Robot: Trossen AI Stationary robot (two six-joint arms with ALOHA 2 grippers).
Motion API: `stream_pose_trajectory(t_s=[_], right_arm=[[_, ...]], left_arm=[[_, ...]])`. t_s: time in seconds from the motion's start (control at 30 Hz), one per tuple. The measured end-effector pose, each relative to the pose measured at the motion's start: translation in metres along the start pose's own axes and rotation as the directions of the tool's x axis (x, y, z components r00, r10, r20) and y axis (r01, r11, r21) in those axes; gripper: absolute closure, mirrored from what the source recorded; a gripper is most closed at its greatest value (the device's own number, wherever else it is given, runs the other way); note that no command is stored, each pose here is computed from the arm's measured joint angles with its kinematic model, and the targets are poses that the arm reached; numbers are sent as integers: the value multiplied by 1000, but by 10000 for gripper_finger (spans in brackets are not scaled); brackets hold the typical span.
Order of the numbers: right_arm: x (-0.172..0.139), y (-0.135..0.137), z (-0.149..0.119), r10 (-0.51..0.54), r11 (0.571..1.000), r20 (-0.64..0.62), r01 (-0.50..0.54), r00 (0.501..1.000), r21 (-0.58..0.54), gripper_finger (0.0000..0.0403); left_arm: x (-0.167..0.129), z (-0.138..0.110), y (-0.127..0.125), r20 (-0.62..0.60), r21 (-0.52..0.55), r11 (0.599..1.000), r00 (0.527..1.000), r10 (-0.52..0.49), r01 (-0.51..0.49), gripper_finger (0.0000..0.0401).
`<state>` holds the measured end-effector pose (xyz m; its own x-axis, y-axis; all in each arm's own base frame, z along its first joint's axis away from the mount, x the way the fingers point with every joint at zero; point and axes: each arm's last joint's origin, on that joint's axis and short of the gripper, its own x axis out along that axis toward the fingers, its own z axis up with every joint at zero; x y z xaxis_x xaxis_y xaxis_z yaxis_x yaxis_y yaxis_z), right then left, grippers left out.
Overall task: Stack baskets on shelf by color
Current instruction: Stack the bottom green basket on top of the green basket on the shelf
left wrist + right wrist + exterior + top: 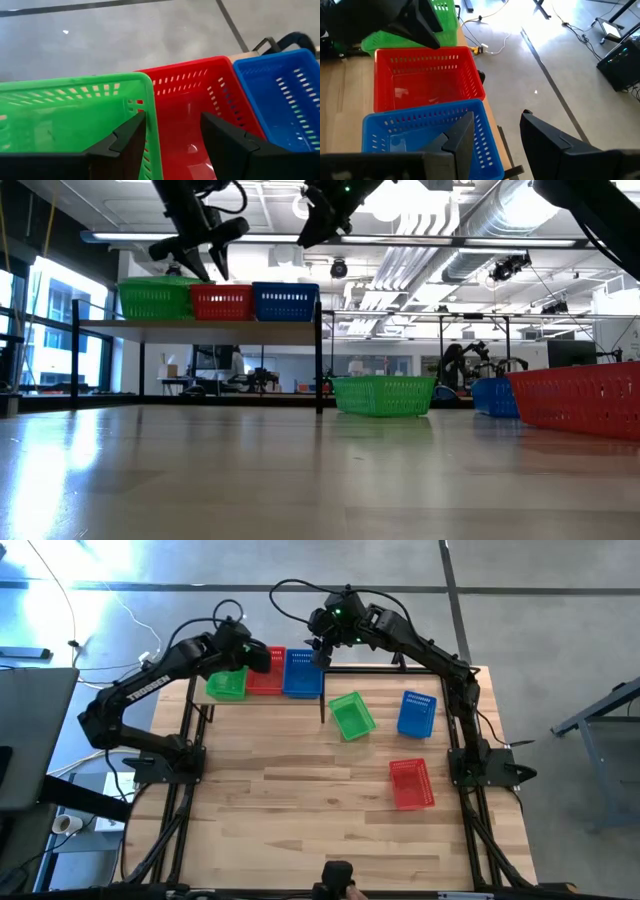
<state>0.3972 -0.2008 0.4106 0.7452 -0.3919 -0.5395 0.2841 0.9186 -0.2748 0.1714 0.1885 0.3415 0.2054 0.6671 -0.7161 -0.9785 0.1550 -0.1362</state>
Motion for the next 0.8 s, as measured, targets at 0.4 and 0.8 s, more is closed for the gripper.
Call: stream_pose_trajectory(t_s=[0.4,0.8], right_arm=[[0,1,-3,11,1000,-33,-12,999,-19,257],[0,1,-3,11,1000,-34,-12,999,-19,257]], left_arm=[[0,-7,5,-25,16,993,993,120,-119,225],[0,-7,7,-18,12,988,988,153,-153,294]])
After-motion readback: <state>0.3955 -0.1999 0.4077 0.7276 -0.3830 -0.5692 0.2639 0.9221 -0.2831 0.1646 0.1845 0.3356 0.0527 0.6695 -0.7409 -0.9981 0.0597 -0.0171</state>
